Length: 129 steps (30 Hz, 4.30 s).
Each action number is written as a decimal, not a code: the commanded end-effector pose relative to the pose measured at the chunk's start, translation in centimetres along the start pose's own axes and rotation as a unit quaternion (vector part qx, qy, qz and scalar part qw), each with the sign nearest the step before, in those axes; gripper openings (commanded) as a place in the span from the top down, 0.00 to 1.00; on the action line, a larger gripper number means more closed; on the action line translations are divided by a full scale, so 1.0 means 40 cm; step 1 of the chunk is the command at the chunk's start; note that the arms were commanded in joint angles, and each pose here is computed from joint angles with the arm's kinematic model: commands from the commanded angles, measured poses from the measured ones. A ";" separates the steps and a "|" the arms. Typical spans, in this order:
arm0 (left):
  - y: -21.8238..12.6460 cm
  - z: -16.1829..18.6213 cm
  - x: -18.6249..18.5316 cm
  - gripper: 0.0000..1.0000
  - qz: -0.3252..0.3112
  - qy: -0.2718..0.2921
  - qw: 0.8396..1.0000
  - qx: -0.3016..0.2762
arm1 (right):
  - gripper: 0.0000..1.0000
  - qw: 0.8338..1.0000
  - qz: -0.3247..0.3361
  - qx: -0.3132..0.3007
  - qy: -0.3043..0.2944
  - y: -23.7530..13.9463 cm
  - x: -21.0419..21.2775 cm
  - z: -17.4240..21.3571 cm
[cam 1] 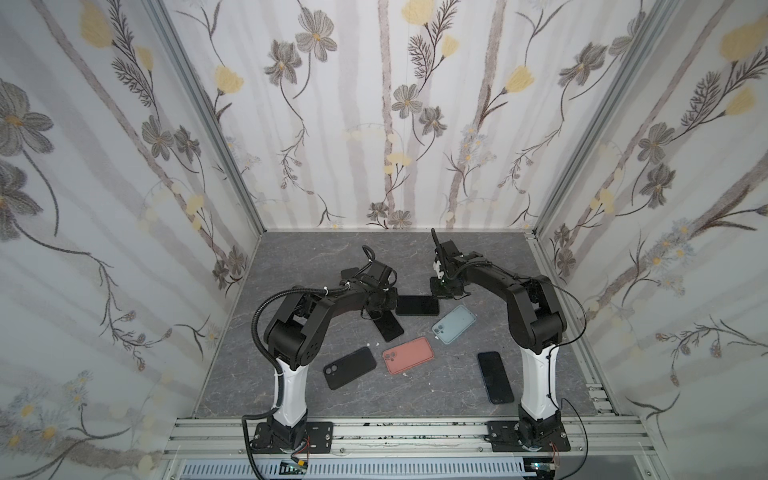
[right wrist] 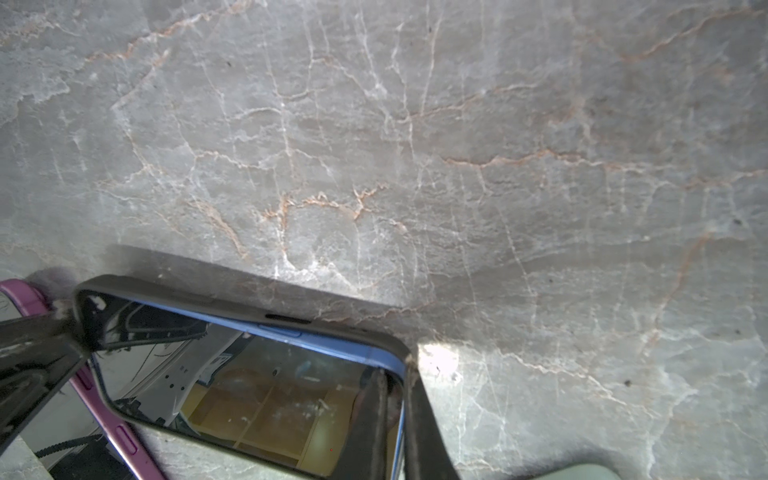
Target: Put the phone into the phone case
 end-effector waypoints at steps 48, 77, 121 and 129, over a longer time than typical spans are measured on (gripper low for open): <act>-0.055 -0.048 -0.041 0.83 0.014 0.005 0.999 -0.035 | 0.82 1.000 0.007 -0.006 -0.029 -0.072 0.016 0.020; -0.568 0.207 -0.028 0.39 0.209 0.351 0.874 -0.264 | 0.00 0.738 -0.066 -0.331 -0.584 -0.360 0.163 0.187; -0.477 0.286 0.033 0.06 0.182 0.389 0.862 -0.269 | 0.07 0.820 -0.045 0.031 -0.570 0.066 0.155 0.013; -0.474 0.285 0.035 0.06 0.176 0.388 0.863 -0.271 | 0.18 0.826 -0.029 0.055 -0.561 0.093 0.142 0.011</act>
Point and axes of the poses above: each gripper's point midway between its finger pads, its own y axis out along the fingers, its own x axis along the line the jaws close on, z = x × y, the point moved 9 cm from there along -y, back along the fingers, and after that the axes turned 5 degrees about -y, right-handed, at the moved point
